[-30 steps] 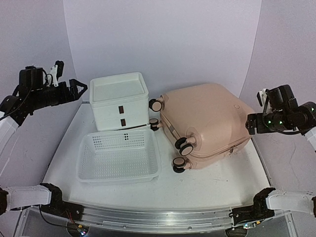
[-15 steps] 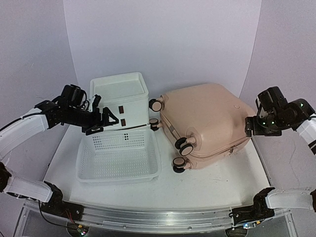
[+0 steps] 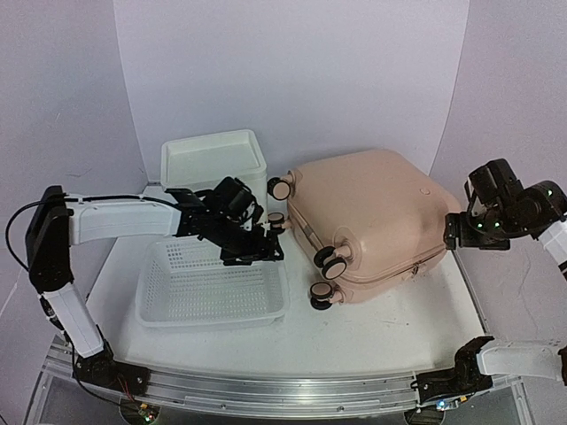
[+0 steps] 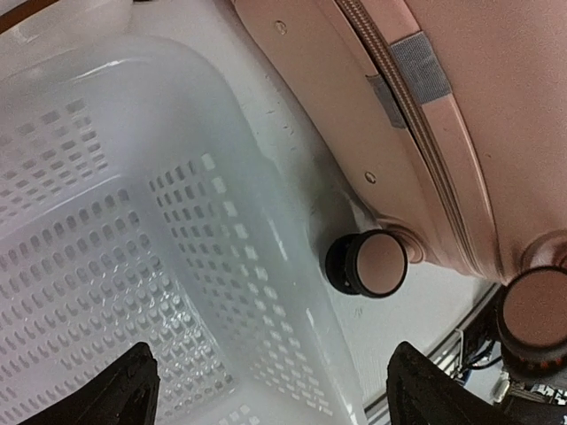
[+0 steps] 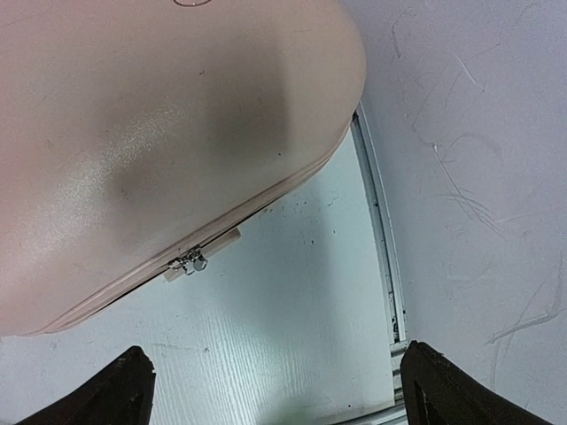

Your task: Open, take out, and arrange the luggage

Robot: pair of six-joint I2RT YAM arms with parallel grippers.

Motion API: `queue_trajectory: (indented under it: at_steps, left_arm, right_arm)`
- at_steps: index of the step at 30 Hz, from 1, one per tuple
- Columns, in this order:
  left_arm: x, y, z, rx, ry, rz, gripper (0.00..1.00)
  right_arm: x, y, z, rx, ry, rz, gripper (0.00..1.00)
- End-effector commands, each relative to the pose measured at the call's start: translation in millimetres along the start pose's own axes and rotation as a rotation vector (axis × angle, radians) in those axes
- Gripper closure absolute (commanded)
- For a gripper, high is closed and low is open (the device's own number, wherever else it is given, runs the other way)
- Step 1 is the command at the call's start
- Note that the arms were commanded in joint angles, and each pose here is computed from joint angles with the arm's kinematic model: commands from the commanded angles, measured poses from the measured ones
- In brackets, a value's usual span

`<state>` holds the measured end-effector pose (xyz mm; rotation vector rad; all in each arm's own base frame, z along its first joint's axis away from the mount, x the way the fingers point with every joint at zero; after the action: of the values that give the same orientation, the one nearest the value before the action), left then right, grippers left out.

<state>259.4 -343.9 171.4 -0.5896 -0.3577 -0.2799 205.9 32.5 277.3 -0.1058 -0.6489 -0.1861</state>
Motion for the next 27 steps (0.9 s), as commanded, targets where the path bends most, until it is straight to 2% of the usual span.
queue_trajectory:
  at_steps: [1, 3, 11, 15, 20, 27]
  left_arm:
    - [28, -21, -13, 0.077, -0.098, -0.015, 0.12]
    - [27, -24, -23, 0.114, -0.083, -0.035, 0.14]
    - [15, 2, -47, 0.299, 0.004, -0.096, 0.32]
    - [8, 14, -42, 0.360, 0.027, -0.132, 0.40]
    - [-5, 30, -29, 0.418, 0.060, -0.203, 0.56]
    - [-36, 60, -6, 0.507, 0.144, -0.223, 0.65]
  right_arm:
    - [-3, -5, 6, 0.004, -0.012, -0.024, 0.02]
    - [-4, -7, 9, 0.004, -0.017, -0.024, 0.02]
    - [-5, -9, 10, 0.002, -0.021, -0.018, 0.02]
    - [-6, -7, 6, -0.003, -0.005, -0.012, 0.02]
    - [-5, -5, 2, -0.011, 0.009, -0.004, 0.02]
    - [-4, -6, 0, -0.021, 0.003, 0.006, 0.02]
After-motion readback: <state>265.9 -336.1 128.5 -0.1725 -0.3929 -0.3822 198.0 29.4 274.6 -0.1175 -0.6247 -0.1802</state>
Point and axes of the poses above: each gripper's point midway between its finger pads, its own z axis back along the fingers, its own y axis along the line the jaws close on, x = y × z, the point moved 4 cm from there along z, back along the fingers, and after that the axes turned 5 degrees about -z, right-handed, at the moved point
